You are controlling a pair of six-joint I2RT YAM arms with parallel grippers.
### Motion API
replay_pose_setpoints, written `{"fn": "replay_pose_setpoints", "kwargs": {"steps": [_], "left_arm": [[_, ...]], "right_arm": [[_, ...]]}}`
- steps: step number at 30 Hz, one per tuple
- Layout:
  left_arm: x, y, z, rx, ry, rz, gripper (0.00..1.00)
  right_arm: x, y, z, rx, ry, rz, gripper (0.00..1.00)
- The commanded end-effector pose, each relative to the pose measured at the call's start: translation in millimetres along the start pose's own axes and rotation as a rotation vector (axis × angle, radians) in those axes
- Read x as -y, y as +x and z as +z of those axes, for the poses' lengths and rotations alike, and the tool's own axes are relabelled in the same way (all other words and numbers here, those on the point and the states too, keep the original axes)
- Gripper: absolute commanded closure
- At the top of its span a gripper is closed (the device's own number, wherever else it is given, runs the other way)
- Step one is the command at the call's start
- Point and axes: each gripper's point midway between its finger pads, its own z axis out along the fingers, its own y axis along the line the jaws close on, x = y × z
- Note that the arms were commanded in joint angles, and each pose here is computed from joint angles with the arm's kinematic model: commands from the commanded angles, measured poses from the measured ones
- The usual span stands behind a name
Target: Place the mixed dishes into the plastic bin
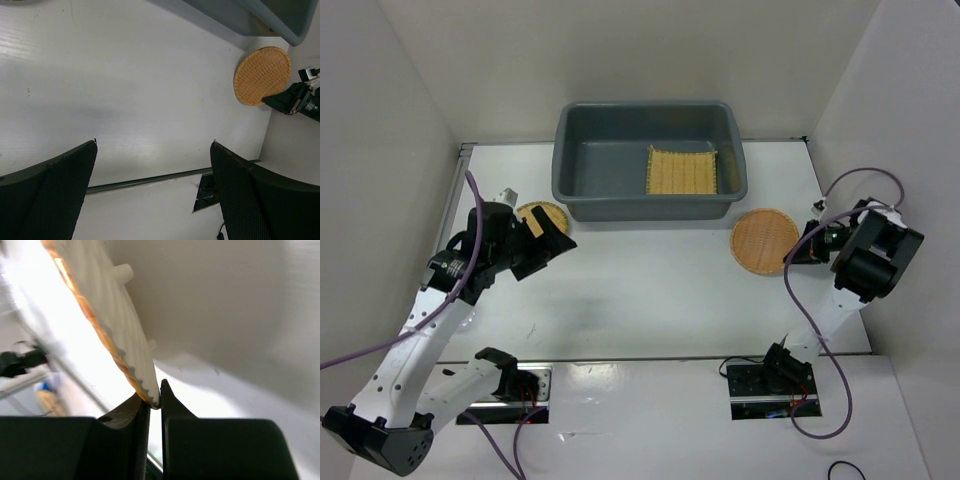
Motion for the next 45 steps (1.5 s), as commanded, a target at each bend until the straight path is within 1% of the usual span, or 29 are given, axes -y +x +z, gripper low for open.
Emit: {"fn": "replay_pose_setpoints", "kwargs": {"steps": [1, 2, 4, 7, 8, 10, 13, 16, 17, 18, 19, 20, 21, 22, 23, 24, 25, 26, 27, 29, 30, 31, 32, 33, 35, 36, 37, 42, 45], "left_arm": [[5.1, -2.8, 2.1, 0.01, 0.036, 0.021, 0.0], [4.1, -3.9, 2.4, 0.017, 0.03, 0.021, 0.0], [4.6, -6.7, 2.9, 0.03, 0.031, 0.022, 0.0], [4.6, -6.6, 2.6, 0.036, 0.037, 0.023, 0.0], [5.9, -8.1, 2.7, 0.043, 0.044, 0.033, 0.0], [5.9, -8.1, 2.7, 0.043, 0.044, 0.033, 0.0], [4.0, -11.0, 8.0, 0.042, 0.033, 0.036, 0.0], [2.6, -10.5, 10.4, 0.036, 0.026, 0.045, 0.0], [2.6, -10.5, 10.4, 0.036, 0.026, 0.045, 0.0], [2.6, -10.5, 10.4, 0.036, 0.026, 0.045, 0.0], [4.2, -12.1, 10.5, 0.042, 0.032, 0.046, 0.0], [4.2, -12.1, 10.5, 0.042, 0.032, 0.046, 0.0], [1.2, -12.6, 9.7, 0.049, 0.029, 0.041, 0.0], [1.2, -12.6, 9.7, 0.049, 0.029, 0.041, 0.0], [0.2, -12.0, 11.7, 0.049, 0.029, 0.041, 0.0], [0.2, -12.0, 11.7, 0.049, 0.029, 0.041, 0.0], [-1.3, -14.0, 11.7, 0.055, 0.025, 0.035, 0.0], [-1.3, -14.0, 11.7, 0.055, 0.025, 0.035, 0.0], [-1.3, -14.0, 11.7, 0.055, 0.025, 0.035, 0.0], [-3.2, -16.1, 11.7, 0.061, 0.02, 0.039, 0.0], [-5.1, -14.3, 11.5, 0.053, 0.012, 0.037, 0.0], [-5.1, -14.3, 11.5, 0.053, 0.012, 0.037, 0.0], [-4.1, -14.7, 9.2, 0.06, 0.019, 0.038, 0.0], [-7.5, -14.9, 9.0, 0.058, 0.007, 0.031, 0.0], [-9.5, -12.2, 7.5, 0.06, 0.009, 0.021, 0.0], [-6.4, -13.4, 1.2, 0.078, 0.028, 0.012, 0.0], [-8.9, -11.0, 1.4, 0.076, 0.026, 0.012, 0.0], [-16.8, -5.0, -1.3, 0.067, 0.002, -0.003, 0.0], [-20.8, -4.5, 0.8, 0.065, -0.01, -0.02, 0.0]], "right_arm": [[1.6, -23.3, -53.8, 0.105, 0.141, -0.2, 1.0], [-8.9, -17.9, -60.7, 0.101, 0.119, -0.201, 1.0], [-25.5, -13.4, -79.9, 0.131, 0.111, -0.272, 1.0], [-38.0, -13.1, -108.0, 0.199, 0.15, -0.34, 1.0], [-41.8, -16.3, -117.7, 0.239, 0.158, -0.35, 1.0], [-58.4, -25.7, -135.8, 0.291, 0.202, -0.45, 1.0], [-83.0, -40.2, -147.3, 0.341, 0.209, -0.547, 1.0], [-122.0, -69.4, -178.9, 0.47, 0.193, -0.616, 1.0], [-140.2, -77.1, -183.1, 0.509, 0.15, -0.642, 1.0], [-154.2, -84.6, -181.2, 0.514, 0.12, -0.662, 1.0], [-175.1, -97.4, -190.8, 0.54, 0.116, -0.714, 1.0], [-183.2, -106.5, -186.1, 0.534, 0.077, -0.684, 1.0], [-195.0, -114.6, -182.7, 0.53, 0.05, -0.694, 1.0], [-229.4, -126.3, -180.6, 0.533, 0.009, -0.747, 1.0], [-242.2, -133.5, -175.5, 0.524, -0.014, -0.754, 1.0], [-261.7, -152.6, -164.0, 0.516, -0.021, -0.809, 1.0], [-273.3, -160.5, -153.6, 0.51, -0.022, -0.779, 1.0], [-283.6, -166.9, -142.1, 0.507, -0.003, -0.81, 1.0], [-311.0, -174.6, -120.8, 0.499, 0.014, -0.894, 1.0], [-331.2, -176.9, -94.0, 0.461, 0.0, -0.919, 1.0], [-331.9, -192.9, -77.5, 0.463, 0.028, -0.931, 1.0], [-343.2, -192.4, -55.9, 0.435, 0.012, -0.948, 1.0], [-342.2, -196.0, -41.8, 0.416, 0.025, -0.95, 1.0], [-330.2, -208.1, -21.0, 0.396, 0.077, -0.939, 1.0], [-330.5, -205.4, 12.2, 0.34, 0.077, -0.944, 1.0], [-317.3, -210.6, 32.2, 0.311, 0.106, -0.929, 1.0], [-316.4, -211.6, 45.4, 0.298, 0.113, -0.936, 1.0], [-258.5, -226.0, 97.5, 0.208, 0.217, -0.867, 1.0], [-245.4, -223.6, 120.9, 0.162, 0.25, -0.867, 1.0]]}}
